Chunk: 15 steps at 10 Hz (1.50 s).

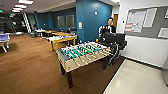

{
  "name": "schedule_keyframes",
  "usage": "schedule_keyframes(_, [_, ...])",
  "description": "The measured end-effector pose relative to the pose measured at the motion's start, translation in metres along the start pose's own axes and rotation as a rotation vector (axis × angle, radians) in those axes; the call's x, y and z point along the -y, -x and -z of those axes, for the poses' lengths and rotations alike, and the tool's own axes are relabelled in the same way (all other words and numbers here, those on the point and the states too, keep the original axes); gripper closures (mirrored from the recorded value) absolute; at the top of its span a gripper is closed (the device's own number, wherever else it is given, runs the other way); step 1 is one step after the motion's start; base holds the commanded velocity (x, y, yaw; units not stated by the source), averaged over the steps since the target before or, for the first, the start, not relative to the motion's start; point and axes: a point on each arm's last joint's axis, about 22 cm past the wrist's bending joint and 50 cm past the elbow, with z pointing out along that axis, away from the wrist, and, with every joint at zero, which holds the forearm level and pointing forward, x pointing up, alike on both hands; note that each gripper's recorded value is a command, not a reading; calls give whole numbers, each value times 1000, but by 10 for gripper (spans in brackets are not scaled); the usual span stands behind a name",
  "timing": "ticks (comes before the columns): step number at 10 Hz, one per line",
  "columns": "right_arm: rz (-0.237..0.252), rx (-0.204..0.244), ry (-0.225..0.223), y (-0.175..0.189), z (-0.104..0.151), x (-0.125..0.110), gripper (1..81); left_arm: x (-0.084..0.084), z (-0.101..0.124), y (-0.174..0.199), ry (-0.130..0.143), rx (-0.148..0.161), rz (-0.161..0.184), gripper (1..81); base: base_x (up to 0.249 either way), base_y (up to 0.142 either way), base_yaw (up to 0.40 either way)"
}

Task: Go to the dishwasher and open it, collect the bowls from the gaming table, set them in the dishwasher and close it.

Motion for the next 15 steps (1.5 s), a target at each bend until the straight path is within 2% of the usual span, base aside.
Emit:
schedule_keyframes(2, [2, -3, 0, -2, 0, 0, 10, 0, 0, 4, 0, 5, 1, 10, 0, 0, 373])
schedule_keyframes(4, [-1, 7, 0, 6, 0, 0, 10, 0, 0, -2, -1, -3, -1, 10, 0, 0, 373])
schedule_keyframes(5, [0, 5, 8, 5, 1, -5, 10, -5, -1, 5, 6, 5, 2, 10, 0, 0, 373])
schedule_keyframes(8, [4, -2, -1, 1, -1, 2, 10, 2, 1, 5, -3, 7, 2, 10, 0, 0, 373])
schedule_keyframes(9, [4, -2, -6, 2, -2, 5, 10, 5, 1, -1, -7, -2, 0, 10, 0, 0, 373])
schedule_keyframes(15, [5, 0, -1, 2, -1, 2, 10, 1, 0, 1, -3, 1, 0, 10, 0, 0, 373])
